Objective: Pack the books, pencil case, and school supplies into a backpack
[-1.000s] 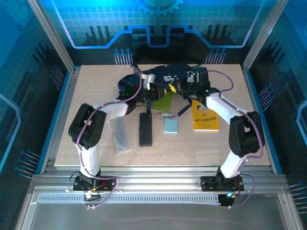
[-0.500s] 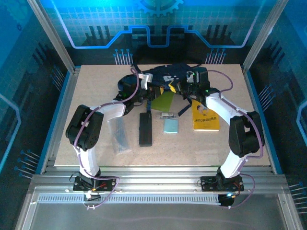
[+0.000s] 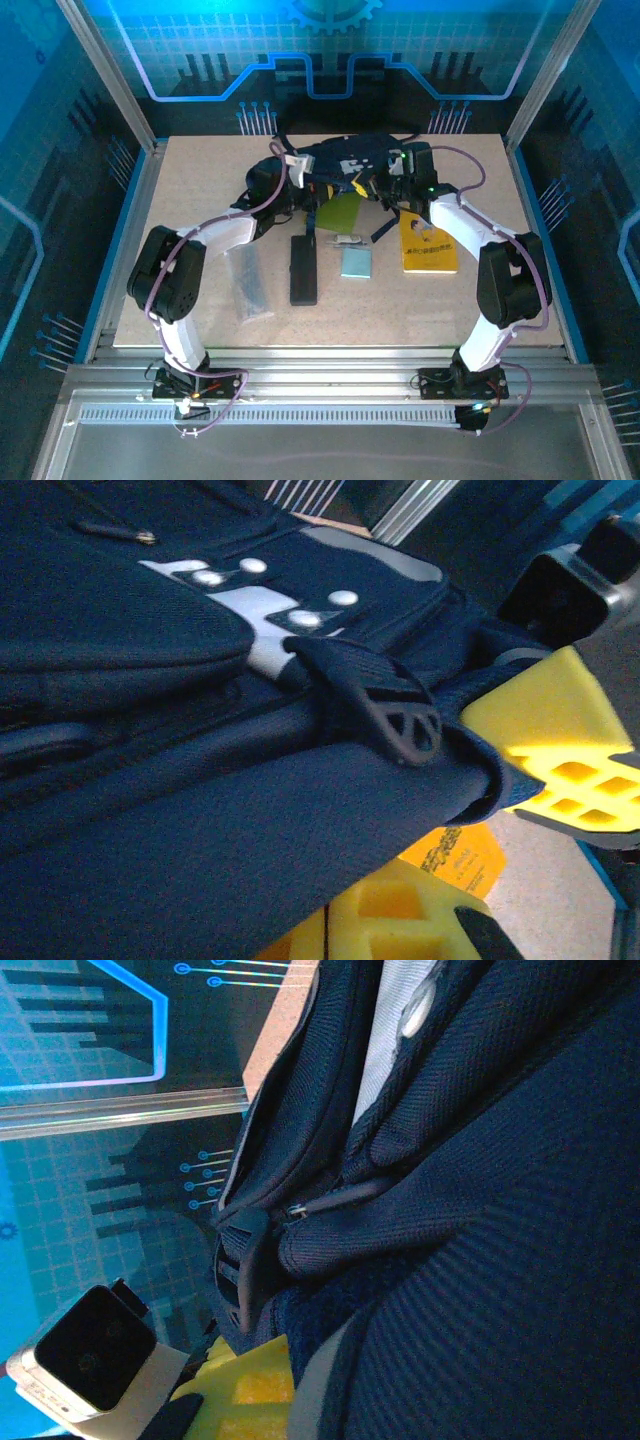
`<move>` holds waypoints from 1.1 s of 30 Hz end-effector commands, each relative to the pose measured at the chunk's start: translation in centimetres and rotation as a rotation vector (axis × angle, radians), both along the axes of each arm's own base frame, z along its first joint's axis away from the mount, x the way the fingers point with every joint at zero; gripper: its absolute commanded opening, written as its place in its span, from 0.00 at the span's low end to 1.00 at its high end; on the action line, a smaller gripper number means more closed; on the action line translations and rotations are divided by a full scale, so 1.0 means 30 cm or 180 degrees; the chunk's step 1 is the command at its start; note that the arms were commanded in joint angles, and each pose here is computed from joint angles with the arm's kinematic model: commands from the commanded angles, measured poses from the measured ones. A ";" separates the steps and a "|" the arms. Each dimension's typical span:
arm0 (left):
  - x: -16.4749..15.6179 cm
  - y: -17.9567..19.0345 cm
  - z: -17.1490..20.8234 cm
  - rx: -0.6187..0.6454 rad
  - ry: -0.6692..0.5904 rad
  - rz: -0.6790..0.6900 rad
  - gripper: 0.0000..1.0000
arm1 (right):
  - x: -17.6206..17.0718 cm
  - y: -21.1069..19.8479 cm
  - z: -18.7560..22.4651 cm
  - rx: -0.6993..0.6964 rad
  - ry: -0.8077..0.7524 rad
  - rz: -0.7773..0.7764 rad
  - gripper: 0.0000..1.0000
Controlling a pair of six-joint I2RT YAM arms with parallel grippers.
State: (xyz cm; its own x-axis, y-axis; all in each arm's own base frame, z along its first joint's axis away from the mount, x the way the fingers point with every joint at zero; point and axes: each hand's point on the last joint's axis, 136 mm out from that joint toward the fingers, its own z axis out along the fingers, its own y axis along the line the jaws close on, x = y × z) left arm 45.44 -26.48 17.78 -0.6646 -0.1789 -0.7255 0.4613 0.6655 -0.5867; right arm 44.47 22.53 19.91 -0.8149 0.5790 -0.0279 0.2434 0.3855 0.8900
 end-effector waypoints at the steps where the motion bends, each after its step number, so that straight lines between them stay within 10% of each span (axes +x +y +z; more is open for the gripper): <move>1: 0.036 0.119 -0.023 0.0335 0.0016 0.0393 0.00 | 0.021 -0.066 0.109 -0.0064 -0.0276 -0.0090 0.00; 10: 0.029 0.150 -0.043 0.0463 0.0039 0.0515 0.00 | 0.038 -0.090 0.081 -0.0108 -0.0244 -0.0140 0.00; 20: -0.112 0.376 -0.209 0.0842 0.1000 0.0999 0.00 | 0.068 -0.257 0.036 -0.0586 -0.0268 -0.0355 0.00; 29: -0.195 0.196 -0.055 0.0673 0.0887 0.0338 0.00 | 0.163 -0.269 -0.065 -0.0833 -0.0165 -0.0099 0.00; 33: -0.234 0.074 0.034 0.0400 0.0843 0.0132 0.00 | 0.148 -0.237 -0.090 -0.0733 -0.0018 0.0046 0.52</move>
